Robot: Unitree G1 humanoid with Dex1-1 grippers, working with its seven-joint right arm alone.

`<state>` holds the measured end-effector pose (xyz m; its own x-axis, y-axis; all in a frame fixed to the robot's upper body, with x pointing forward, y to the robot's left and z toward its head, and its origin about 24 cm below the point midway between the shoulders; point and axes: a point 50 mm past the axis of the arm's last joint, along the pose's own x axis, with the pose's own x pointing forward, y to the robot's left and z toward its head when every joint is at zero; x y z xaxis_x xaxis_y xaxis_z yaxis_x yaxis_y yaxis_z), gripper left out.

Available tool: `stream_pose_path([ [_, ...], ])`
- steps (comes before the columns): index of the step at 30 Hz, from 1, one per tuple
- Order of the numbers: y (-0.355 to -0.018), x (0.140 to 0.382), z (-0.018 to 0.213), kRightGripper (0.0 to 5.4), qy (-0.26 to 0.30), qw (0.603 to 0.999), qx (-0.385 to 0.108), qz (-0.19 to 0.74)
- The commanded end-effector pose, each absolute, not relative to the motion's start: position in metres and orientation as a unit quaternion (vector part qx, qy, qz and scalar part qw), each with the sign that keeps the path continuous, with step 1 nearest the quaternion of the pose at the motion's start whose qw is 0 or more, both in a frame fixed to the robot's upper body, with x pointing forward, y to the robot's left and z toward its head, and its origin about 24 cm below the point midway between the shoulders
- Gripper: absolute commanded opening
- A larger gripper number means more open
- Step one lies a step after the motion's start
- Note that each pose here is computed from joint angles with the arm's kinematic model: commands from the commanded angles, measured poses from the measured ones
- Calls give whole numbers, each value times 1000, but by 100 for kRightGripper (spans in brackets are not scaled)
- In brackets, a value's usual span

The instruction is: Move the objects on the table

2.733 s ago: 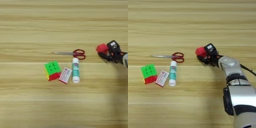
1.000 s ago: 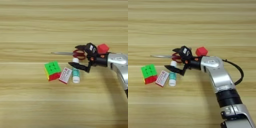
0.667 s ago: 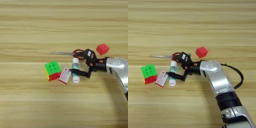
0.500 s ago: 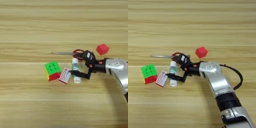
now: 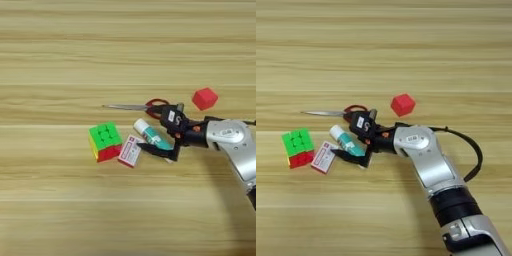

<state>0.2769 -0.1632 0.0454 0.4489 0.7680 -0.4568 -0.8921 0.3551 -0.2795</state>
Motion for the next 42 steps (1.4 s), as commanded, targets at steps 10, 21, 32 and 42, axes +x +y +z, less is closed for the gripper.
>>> stream_pose_path([
  [10,-205,288,44,536,169,823,-198,504],
  [21,-218,289,40,536,175,820,-185,512],
  [32,-219,291,34,504,179,821,-183,509],
  [42,-219,296,34,413,175,828,-180,502],
])
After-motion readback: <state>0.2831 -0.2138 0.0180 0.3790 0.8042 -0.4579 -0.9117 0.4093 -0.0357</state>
